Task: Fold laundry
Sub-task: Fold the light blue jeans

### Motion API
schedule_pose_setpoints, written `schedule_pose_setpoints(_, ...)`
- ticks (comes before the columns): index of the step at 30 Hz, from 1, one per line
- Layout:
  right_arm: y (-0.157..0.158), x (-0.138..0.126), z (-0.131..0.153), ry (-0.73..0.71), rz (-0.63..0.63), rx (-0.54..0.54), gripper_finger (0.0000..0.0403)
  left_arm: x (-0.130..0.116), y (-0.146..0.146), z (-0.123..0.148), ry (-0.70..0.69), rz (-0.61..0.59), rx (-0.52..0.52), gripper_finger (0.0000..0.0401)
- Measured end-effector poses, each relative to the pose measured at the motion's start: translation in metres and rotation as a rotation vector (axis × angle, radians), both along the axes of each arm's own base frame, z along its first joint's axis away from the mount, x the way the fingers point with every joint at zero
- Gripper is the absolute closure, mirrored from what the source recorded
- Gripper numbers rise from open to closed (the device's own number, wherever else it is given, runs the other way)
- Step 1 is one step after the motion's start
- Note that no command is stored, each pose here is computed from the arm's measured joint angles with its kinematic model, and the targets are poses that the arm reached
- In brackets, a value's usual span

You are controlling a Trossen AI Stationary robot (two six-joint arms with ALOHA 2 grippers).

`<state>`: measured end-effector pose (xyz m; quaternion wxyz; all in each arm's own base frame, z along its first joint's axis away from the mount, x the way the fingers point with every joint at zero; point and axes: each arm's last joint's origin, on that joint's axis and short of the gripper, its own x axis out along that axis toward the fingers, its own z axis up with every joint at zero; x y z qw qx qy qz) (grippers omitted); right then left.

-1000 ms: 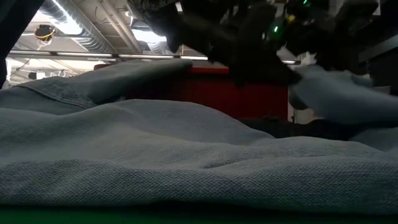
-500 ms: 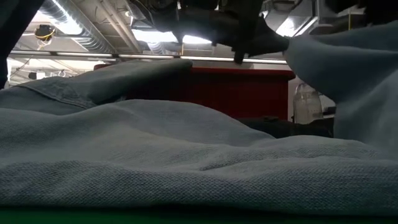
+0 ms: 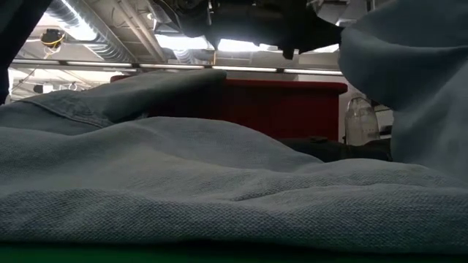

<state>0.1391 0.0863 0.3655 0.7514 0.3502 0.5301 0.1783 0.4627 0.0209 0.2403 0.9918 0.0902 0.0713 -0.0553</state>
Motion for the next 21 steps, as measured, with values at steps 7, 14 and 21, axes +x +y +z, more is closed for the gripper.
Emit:
schedule_pose_setpoints(7, 0.025, 0.004, 0.006, -0.244, -0.050, -0.117, 0.0401, 0.000, -0.003, 0.005, -0.052, -0.085, 0.015, 0.0397)
schedule_pose_setpoints(14, 0.056, 0.027, -0.001, -0.355, 0.019, -0.156, 0.0400, -0.001, -0.006, 0.008, -0.069, -0.201, 0.022, 0.0397)
schedule_pose_setpoints(21, 0.079, 0.056, -0.009, -0.548, 0.136, -0.222, 0.0400, -0.004, -0.009, 0.010, -0.095, -0.328, 0.128, 0.0397)
